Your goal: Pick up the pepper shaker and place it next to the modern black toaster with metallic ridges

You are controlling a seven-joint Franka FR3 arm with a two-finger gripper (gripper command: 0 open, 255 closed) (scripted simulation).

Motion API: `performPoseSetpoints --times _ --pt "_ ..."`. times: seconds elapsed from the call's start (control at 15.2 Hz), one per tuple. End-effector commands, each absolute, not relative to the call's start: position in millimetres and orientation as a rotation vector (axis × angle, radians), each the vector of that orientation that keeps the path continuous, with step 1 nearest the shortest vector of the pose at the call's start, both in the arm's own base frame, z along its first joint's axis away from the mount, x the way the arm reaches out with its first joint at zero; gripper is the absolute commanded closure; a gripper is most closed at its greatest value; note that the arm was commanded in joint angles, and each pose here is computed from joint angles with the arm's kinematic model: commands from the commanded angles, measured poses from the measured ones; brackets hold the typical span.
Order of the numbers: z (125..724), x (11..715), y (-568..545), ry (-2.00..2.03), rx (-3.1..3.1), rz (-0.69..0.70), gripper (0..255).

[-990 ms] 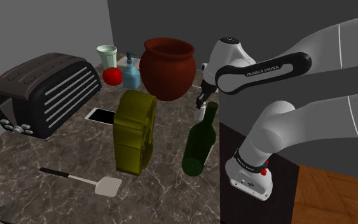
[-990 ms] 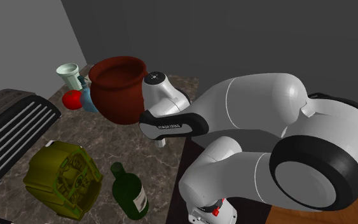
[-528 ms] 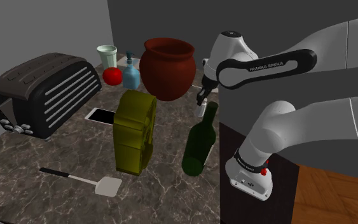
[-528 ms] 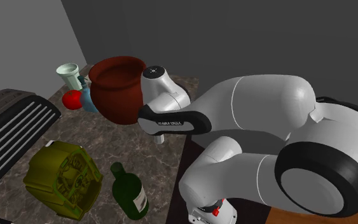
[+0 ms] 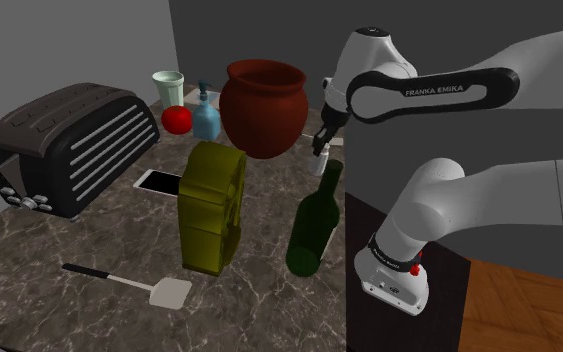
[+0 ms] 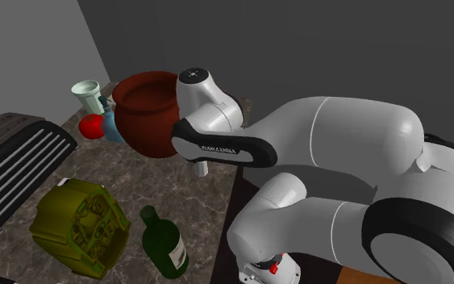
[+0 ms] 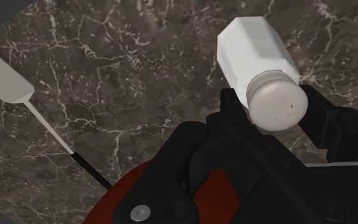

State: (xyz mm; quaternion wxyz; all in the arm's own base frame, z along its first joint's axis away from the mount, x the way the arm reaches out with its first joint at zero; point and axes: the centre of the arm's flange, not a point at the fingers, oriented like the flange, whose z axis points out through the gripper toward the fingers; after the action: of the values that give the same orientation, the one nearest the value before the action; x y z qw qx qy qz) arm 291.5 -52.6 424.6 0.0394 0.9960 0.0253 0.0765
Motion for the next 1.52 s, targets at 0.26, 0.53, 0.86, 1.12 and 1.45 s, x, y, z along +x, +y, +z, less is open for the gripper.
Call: performPoseSetpoints --times 0.26,0.53,0.86,1.12,1.45 --pt "456 293 -54 0.078 3.053 0.233 255" --pt "477 293 -54 0.078 3.053 0.233 255" --pt "503 293 -54 0.078 3.053 0.233 255" --pt "524 293 -54 0.078 3.053 0.233 255" --pt "551 293 -54 0.078 3.053 0.233 255"
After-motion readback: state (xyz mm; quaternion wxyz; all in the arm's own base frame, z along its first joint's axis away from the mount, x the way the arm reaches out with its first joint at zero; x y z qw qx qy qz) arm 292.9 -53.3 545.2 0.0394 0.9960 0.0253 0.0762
